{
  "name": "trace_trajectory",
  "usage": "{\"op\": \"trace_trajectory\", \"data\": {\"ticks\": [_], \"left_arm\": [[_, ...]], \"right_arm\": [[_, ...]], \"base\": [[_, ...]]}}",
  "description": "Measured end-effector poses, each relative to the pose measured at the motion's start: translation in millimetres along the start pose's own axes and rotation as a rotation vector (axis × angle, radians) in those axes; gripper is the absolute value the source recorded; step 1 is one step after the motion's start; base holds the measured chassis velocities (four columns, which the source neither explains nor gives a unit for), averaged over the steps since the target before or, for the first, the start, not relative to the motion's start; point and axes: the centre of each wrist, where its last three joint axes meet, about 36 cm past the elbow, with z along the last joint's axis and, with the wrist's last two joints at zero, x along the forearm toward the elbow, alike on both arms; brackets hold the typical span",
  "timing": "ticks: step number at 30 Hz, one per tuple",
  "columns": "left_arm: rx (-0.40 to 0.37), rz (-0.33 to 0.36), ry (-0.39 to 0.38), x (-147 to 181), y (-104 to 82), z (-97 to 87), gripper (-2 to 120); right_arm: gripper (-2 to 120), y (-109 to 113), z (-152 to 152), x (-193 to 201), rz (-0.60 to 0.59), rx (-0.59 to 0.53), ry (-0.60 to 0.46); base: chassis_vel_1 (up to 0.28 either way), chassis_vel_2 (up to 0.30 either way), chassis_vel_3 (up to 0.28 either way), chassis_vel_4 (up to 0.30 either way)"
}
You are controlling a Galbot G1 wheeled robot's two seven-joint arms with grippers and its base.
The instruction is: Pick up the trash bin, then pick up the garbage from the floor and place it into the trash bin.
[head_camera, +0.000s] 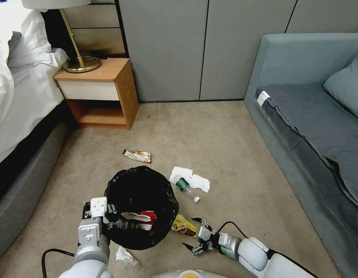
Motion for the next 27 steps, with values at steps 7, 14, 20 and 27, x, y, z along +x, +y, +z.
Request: {"op": "trace_trajectory", "data": {"ticks": [7, 14, 20, 27], "left_arm": [[-0.004, 0.0, 0.005, 0, 0.3, 1.8, 1], [-0.004, 0.001, 0.005, 1, 0.0, 2.4, 1], [-0.006, 0.001, 0.004, 1, 0.4, 2.4, 1], [-0.007, 0.004, 0.006, 1, -1.5, 3.2, 1]], "right_arm": [[100, 0, 4, -33, 0.03, -0.042, -0.015], [91, 3, 17, -48, 0.043, -0.054, -0.02], [70, 4, 18, -46, 0.048, -0.057, -0.031], [45, 1, 13, -46, 0.067, -0.063, -0.048]], "base": [[0.0, 0.0, 0.0, 0.0], [0.0, 0.0, 0.0, 0.0], [0.0, 0.0, 0.0, 0.0], [0.0, 0.0, 0.0, 0.0]]}}
